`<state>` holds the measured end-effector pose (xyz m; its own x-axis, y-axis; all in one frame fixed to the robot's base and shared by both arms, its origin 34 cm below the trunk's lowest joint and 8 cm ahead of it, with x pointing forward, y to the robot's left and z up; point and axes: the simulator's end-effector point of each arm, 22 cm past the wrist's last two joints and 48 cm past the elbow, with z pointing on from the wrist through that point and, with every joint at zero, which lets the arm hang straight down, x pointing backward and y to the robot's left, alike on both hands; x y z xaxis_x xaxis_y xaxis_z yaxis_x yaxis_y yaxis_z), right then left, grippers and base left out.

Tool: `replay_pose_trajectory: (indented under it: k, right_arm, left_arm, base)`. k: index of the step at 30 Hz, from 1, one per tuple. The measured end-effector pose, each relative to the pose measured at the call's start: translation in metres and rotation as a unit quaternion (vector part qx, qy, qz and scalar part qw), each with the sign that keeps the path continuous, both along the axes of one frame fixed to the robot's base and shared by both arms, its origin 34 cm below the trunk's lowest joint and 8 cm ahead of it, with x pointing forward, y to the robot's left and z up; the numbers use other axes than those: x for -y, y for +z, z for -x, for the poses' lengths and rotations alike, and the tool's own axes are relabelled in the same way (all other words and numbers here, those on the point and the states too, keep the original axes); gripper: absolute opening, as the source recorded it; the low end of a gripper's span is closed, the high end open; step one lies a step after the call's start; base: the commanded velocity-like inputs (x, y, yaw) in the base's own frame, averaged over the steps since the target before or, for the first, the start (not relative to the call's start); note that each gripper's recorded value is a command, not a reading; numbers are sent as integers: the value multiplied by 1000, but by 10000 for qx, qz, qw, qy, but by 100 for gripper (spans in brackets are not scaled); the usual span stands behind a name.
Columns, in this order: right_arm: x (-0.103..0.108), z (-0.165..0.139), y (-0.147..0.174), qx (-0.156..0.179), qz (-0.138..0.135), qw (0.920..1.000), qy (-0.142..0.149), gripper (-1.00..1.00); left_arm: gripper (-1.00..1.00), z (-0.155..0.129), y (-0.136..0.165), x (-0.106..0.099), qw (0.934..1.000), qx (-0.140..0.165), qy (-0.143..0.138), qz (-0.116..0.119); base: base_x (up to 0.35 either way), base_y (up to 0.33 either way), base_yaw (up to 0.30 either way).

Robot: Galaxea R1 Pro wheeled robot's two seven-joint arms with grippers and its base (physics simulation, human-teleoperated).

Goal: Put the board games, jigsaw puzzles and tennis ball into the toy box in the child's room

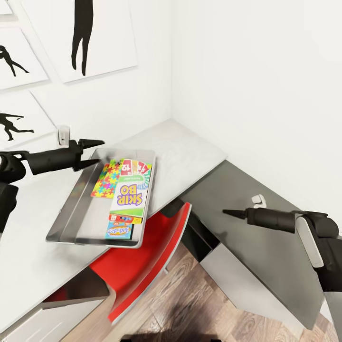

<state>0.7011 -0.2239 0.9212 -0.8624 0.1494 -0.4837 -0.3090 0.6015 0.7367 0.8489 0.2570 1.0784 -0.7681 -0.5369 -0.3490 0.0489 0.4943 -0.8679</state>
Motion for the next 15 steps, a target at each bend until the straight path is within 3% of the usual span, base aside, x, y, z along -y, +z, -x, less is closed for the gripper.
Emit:
replay_pose_trajectory:
  k: [6,15]
  right_arm:
    - [4,-1,18,268,45,9996,-44,100]
    - [4,2,29,398,62,9992,-56,100]
  left_arm:
    - [100,9,24,0,9995,300,-24,46]
    - [100,18,43,-1,9986,519,-53,8]
  base:
    - [-221,0,0]
    - [-244,0,0]
